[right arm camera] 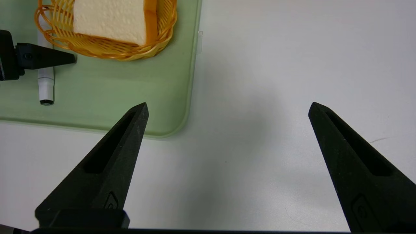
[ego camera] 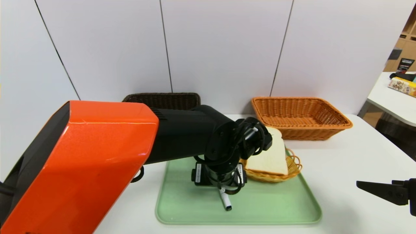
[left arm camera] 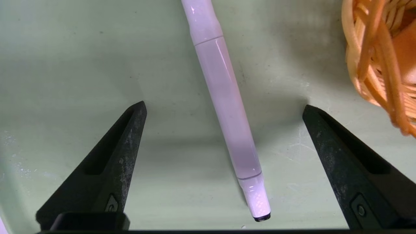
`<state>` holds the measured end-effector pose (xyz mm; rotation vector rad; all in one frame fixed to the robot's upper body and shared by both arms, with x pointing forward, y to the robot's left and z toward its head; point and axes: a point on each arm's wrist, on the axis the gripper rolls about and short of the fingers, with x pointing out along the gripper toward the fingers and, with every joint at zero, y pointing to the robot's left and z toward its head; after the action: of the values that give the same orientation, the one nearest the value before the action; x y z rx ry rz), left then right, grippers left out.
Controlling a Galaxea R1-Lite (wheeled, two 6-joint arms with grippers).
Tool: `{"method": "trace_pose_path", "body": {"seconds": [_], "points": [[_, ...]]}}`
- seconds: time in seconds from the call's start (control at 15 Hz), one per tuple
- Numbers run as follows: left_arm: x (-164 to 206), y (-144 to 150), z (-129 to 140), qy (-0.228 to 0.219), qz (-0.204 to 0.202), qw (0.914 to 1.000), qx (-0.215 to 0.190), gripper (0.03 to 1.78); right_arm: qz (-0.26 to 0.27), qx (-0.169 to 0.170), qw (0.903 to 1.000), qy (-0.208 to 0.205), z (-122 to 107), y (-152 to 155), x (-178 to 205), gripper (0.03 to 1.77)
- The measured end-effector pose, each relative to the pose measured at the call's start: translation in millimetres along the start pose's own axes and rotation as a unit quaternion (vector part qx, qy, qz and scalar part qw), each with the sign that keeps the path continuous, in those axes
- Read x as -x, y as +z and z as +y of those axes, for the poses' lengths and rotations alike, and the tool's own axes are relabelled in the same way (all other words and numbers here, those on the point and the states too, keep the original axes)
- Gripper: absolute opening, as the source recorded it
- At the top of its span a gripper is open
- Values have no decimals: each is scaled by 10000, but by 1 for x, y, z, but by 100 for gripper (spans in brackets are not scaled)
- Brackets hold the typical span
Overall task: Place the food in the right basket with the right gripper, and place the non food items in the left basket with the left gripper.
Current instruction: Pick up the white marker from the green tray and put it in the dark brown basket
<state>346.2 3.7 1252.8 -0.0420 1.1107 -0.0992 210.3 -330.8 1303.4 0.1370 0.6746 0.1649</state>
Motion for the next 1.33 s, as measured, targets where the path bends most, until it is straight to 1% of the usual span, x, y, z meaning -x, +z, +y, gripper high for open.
{"method": "trace_pose_path", "body": {"seconds": [0.2,0.27,0.47,0.53,0.6,0.8,0.93,1.13,1.33], "points": [[-1,0,0,25,-4,10000,-27,114,0,0,10000,2,0,0,0,170],[-2,0,0,29,-8,10000,-32,102,0,-1,10000,1,0,0,0,170],[-3,-1,-1,35,-3,10000,-53,75,-2,0,10000,2,0,0,0,170],[-2,0,-1,31,-5,10000,-54,40,-2,-3,10000,2,0,0,0,170],[-2,-1,0,37,6,10000,-65,18,-2,-1,10000,3,0,0,0,170],[4,0,2,25,6,10000,-77,18,-5,-2,10000,0,0,0,0,170],[13,3,4,-2,-106,9999,-64,18,-5,-2,10000,-4,0,0,0,170],[42,14,16,44,-599,9981,-133,18,-9,-35,10000,-40,-1,0,0,170],[89,34,43,-78,-1152,9926,-377,18,-7,-46,10000,-49,-2,0,0,170]]}}
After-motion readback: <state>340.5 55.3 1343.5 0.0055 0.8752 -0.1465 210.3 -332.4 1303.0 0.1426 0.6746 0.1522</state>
